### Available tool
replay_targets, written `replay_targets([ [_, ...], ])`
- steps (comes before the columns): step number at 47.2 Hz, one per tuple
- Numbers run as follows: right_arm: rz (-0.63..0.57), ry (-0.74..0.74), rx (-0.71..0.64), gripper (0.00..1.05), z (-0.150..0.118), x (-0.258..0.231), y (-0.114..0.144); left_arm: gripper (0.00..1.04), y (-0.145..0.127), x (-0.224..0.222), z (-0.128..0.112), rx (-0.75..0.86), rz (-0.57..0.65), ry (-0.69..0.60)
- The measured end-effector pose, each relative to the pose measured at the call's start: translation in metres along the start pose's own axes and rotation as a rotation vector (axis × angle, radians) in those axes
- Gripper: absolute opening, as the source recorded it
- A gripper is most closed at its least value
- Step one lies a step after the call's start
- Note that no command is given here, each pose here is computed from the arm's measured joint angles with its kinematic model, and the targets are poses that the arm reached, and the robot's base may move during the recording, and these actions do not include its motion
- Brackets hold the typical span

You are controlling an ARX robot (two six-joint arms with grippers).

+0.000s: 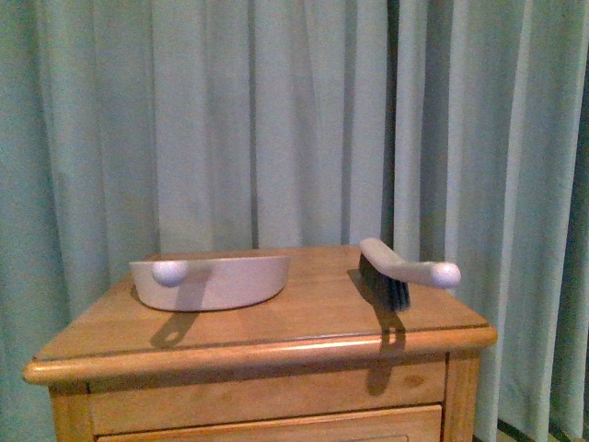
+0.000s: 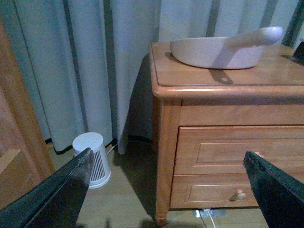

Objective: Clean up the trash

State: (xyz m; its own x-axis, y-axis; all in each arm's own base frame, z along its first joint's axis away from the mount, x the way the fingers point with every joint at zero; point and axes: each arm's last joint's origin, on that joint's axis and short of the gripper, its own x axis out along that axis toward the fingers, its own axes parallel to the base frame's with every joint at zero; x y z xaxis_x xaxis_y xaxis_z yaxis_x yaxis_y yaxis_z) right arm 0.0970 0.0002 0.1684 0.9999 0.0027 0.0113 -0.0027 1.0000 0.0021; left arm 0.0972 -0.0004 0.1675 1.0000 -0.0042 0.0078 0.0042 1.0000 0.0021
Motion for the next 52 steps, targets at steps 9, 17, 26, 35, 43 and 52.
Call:
replay_targets([
  [9, -0.001, 0.000, 0.000, 0.97, 0.000, 0.000, 0.000, 0.97, 0.000, 0.000, 0.000, 0.000, 0.000, 0.000],
  [17, 0.000, 0.000, 0.000, 0.97, 0.000, 0.000, 0.000, 0.97, 0.000, 0.000, 0.000, 0.000, 0.000, 0.000],
  [26, 0.000, 0.000, 0.000, 0.97, 0.000, 0.000, 0.000, 0.97, 0.000, 0.000, 0.000, -0.001, 0.000, 0.000],
  [35, -0.001, 0.000, 0.000, 0.97, 0.000, 0.000, 0.000, 0.97, -0.005, 0.015, -0.001, -0.185, -0.100, 0.195],
  [43, -0.001, 0.000, 0.000, 0.97, 0.000, 0.000, 0.000, 0.97, -0.021, 0.062, 0.048, -0.089, -0.114, 0.252],
  [52, -0.001, 0.000, 0.000, 0.97, 0.000, 0.000, 0.000, 0.97, -0.057, 0.152, 0.096, 0.069, -0.152, 0.380],
])
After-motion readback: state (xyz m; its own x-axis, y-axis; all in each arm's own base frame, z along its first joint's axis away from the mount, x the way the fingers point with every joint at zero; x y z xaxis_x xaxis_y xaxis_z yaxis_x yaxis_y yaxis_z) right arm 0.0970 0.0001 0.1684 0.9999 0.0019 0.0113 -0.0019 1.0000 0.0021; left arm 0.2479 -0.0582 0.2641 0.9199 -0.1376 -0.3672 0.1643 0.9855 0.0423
